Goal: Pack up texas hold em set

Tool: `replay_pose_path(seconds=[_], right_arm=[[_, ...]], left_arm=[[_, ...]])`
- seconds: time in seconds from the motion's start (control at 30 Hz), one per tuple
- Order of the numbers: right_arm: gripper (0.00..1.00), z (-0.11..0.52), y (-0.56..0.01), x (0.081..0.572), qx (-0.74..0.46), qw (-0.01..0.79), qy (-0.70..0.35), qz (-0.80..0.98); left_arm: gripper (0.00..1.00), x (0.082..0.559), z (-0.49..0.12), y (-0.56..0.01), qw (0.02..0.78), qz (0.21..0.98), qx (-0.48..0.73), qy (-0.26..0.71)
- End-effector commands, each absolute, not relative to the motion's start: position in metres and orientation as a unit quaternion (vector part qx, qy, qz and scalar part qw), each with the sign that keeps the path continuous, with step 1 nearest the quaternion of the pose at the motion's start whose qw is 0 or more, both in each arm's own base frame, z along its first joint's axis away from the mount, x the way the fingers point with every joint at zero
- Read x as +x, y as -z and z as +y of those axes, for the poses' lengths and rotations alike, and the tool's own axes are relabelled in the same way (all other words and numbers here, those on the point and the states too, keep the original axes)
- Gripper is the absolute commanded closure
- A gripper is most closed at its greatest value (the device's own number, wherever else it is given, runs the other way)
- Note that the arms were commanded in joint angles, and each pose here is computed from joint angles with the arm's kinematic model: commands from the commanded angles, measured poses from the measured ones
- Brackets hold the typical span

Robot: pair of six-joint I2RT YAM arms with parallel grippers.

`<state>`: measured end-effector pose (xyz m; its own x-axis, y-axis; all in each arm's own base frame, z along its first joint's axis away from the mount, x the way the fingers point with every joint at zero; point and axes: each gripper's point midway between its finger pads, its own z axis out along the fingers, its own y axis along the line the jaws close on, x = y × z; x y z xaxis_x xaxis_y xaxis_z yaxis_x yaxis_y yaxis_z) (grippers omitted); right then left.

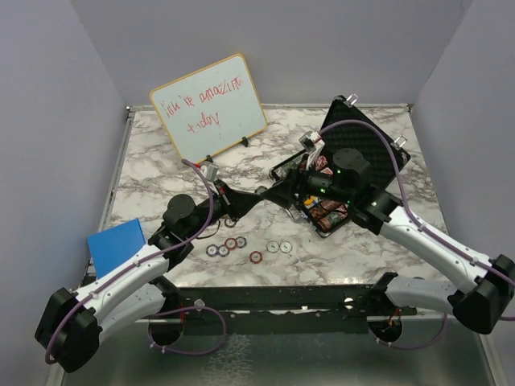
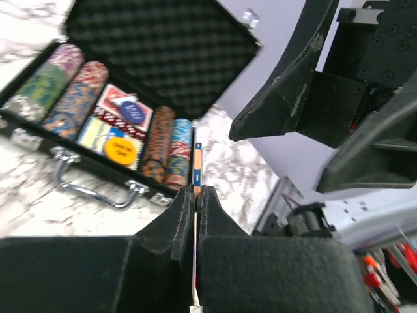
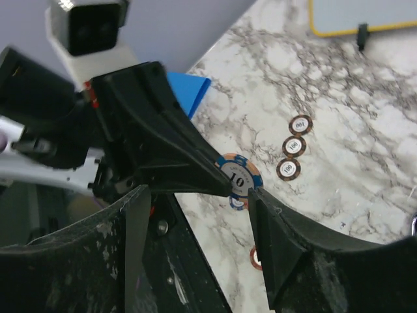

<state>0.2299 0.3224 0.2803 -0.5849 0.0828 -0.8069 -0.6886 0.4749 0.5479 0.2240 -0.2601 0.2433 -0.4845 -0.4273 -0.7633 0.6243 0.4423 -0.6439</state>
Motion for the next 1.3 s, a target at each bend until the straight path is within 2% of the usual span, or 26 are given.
replay_pose_path(seconds=[0.0, 0.17, 0.27, 0.33, 0.4, 0.53, 0.6, 0.67, 0.7, 0.8, 0.87, 0.9, 1.07, 1.13, 1.17, 1.2, 1.27], right_arm=[[0.35, 0.315, -0.287, 0.183, -0.327, 0.386, -0.496, 0.706], [0.28, 0.301, -0.280, 0.181, -0.310, 0.390, -0.473, 0.726], [0.27, 0.299, -0.279, 0.174, -0.317, 0.389, -0.480, 0.719], [0.35, 0.300, -0.281, 0.165, -0.335, 0.385, -0.497, 0.702], [0.51, 0.303, -0.289, 0.148, -0.366, 0.373, -0.529, 0.669], [0.78, 0.304, -0.299, 0.131, -0.388, 0.359, -0.561, 0.637], [0.88, 0.304, -0.306, 0.129, -0.385, 0.360, -0.570, 0.630], [0.90, 0.304, -0.313, 0.127, -0.382, 0.365, -0.579, 0.620], [0.87, 0.305, -0.318, 0.127, -0.380, 0.372, -0.583, 0.615], [0.67, 0.307, -0.324, 0.133, -0.367, 0.383, -0.584, 0.614], [0.64, 0.310, -0.326, 0.138, -0.364, 0.389, -0.583, 0.613], [0.65, 0.312, -0.326, 0.140, -0.362, 0.389, -0.585, 0.612], [0.97, 0.322, -0.319, 0.146, -0.371, 0.371, -0.588, 0.615], [1.00, 0.321, -0.318, 0.150, -0.365, 0.380, -0.582, 0.620], [1.00, 0.321, -0.318, 0.153, -0.362, 0.389, -0.576, 0.621], [1.00, 0.319, -0.317, 0.159, -0.353, 0.403, -0.563, 0.629], [1.00, 0.315, -0.312, 0.177, -0.334, 0.429, -0.527, 0.653]], left_arm=[[1.00, 0.185, -0.277, -0.277, 0.464, 0.642, 0.161, 0.589], [1.00, 0.162, -0.281, -0.292, 0.440, 0.618, 0.211, 0.616], [1.00, 0.151, -0.283, -0.298, 0.425, 0.607, 0.236, 0.629], [1.00, 0.145, -0.284, -0.300, 0.416, 0.602, 0.248, 0.635], [1.00, 0.141, -0.284, -0.303, 0.409, 0.598, 0.256, 0.640], [1.00, 0.133, -0.282, -0.312, 0.404, 0.587, 0.265, 0.650], [1.00, 0.131, -0.281, -0.315, 0.403, 0.584, 0.267, 0.653], [1.00, 0.129, -0.281, -0.313, 0.399, 0.585, 0.265, 0.654], [1.00, 0.128, -0.280, -0.312, 0.397, 0.586, 0.264, 0.655], [1.00, 0.129, -0.280, -0.308, 0.392, 0.591, 0.258, 0.656], [1.00, 0.130, -0.281, -0.307, 0.390, 0.593, 0.254, 0.657], [1.00, 0.130, -0.281, -0.307, 0.390, 0.592, 0.254, 0.658], [1.00, 0.133, -0.282, -0.308, 0.400, 0.589, 0.254, 0.654], [1.00, 0.136, -0.282, -0.305, 0.401, 0.592, 0.253, 0.652], [0.87, 0.138, -0.282, -0.302, 0.404, 0.596, 0.247, 0.649], [0.70, 0.144, -0.281, -0.300, 0.416, 0.601, 0.233, 0.642], [0.49, 0.158, -0.277, -0.290, 0.442, 0.616, 0.203, 0.620]])
